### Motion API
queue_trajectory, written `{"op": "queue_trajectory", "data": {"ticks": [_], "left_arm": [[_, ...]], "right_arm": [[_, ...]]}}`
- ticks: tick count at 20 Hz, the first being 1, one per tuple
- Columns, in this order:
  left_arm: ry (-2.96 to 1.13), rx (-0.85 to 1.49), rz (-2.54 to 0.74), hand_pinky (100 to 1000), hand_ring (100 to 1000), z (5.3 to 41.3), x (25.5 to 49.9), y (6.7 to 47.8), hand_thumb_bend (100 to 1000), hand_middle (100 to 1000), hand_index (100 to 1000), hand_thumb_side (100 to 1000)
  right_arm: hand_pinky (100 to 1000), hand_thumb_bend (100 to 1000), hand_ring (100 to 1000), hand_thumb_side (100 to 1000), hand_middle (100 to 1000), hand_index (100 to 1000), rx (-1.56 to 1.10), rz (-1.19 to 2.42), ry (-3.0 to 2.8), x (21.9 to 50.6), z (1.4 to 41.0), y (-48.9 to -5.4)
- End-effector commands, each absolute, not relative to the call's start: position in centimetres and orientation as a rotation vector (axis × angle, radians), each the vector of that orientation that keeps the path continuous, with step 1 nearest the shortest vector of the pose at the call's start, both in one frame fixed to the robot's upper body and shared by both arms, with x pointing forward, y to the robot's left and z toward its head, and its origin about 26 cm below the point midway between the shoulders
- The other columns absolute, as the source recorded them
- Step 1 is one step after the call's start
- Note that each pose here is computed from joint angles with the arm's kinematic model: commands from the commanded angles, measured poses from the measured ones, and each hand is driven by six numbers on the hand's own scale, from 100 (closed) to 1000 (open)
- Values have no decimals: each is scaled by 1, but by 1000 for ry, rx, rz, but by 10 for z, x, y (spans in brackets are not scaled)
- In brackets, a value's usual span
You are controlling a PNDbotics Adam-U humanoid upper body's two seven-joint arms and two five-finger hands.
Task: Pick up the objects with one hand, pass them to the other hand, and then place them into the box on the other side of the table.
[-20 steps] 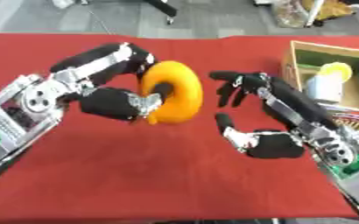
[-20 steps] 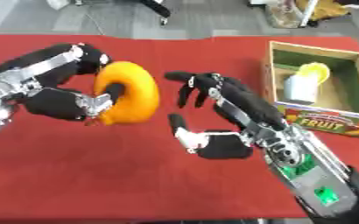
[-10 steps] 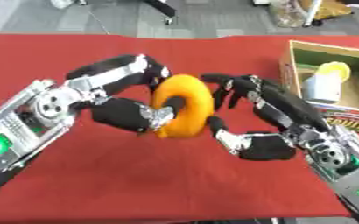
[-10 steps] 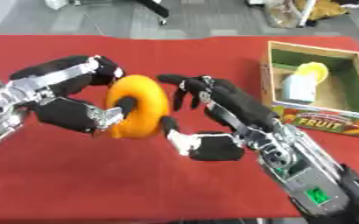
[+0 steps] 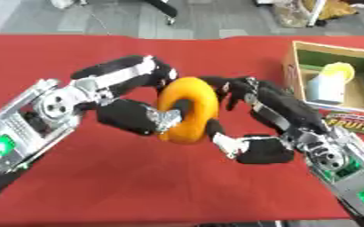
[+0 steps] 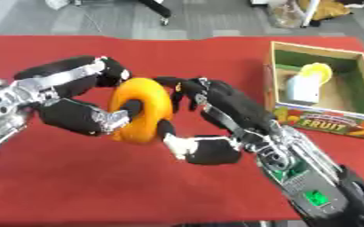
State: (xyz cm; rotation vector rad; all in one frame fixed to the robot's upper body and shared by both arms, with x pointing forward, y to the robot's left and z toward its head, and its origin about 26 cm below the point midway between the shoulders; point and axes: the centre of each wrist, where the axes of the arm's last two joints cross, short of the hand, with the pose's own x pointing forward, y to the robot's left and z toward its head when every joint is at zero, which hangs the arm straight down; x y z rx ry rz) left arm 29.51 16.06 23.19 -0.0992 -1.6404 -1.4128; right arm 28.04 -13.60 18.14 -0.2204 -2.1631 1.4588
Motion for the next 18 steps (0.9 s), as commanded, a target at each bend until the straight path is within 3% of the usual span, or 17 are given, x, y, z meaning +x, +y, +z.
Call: {"op": "queue_trajectory", "data": {"ticks": [1,10,16,18], "left_arm": [[-1676,-99,-1431,792,435,242,292,158,100,439,577,315],[-1679,-94,-1438,792,439,242,292,158,100,442,580,308],[-1680,-53,-1458,794,452,240,292,160,100,454,593,294],[-1677,-41,-1467,796,458,239,292,161,100,460,600,292]], "right_arm": [[541,100,742,585,542,845,-202,1468,-2188,277,189,-134],[502,100,730,458,521,480,-173,1315,-2198,276,186,-135],[470,100,699,459,474,353,-141,1110,-2170,274,182,-134],[465,100,697,467,470,347,-126,1062,-2154,274,181,-134]]}}
